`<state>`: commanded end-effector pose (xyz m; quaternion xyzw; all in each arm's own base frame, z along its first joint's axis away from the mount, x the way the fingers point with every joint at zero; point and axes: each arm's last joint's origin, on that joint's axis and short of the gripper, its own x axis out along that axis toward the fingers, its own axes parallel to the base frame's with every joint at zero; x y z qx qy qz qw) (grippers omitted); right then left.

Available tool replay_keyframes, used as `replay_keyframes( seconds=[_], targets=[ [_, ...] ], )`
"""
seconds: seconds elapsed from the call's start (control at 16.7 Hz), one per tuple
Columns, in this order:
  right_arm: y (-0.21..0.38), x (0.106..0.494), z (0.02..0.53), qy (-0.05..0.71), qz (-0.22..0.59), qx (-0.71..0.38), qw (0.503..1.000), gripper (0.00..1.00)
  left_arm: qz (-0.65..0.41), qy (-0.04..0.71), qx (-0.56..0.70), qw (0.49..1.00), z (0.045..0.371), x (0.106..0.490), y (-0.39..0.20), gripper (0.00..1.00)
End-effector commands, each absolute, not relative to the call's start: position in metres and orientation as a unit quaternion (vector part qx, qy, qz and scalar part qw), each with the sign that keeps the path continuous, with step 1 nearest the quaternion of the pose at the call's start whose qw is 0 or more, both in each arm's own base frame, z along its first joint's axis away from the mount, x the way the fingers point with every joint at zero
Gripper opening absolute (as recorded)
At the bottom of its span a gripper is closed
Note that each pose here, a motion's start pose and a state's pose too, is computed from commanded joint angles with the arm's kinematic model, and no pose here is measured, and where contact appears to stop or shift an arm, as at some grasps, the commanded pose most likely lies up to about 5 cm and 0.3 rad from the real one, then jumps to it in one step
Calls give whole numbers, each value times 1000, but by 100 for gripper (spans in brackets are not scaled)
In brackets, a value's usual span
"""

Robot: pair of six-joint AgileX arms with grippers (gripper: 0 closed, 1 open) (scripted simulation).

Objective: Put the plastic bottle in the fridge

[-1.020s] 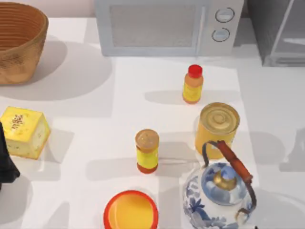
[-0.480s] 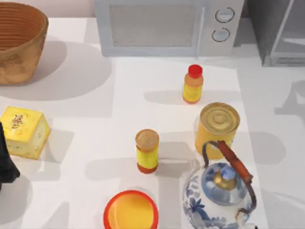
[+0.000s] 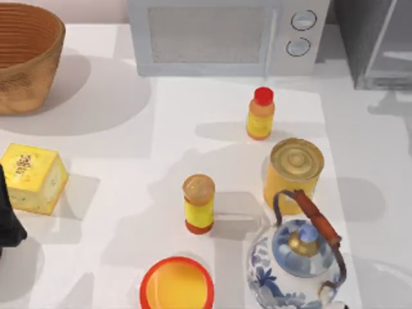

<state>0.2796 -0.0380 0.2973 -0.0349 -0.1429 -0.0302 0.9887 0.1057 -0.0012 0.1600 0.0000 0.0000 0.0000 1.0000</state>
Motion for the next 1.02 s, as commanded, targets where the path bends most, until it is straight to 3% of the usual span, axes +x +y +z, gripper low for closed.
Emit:
replay_keyframes(
  seconds=[0.3, 0.66, 1.02],
  targets=[
    [-56, 329, 272, -128, -26, -34, 991, 1, 0, 0, 0, 1000, 160, 106, -1, 100],
    [-84, 386, 193, -62, -18, -18, 998, 1, 0, 0, 0, 1000, 160, 106, -1, 100],
    [-104, 404, 133, -1, -3, -1, 1000, 1, 0, 0, 0, 1000, 160, 106, -1, 100]
  ],
)
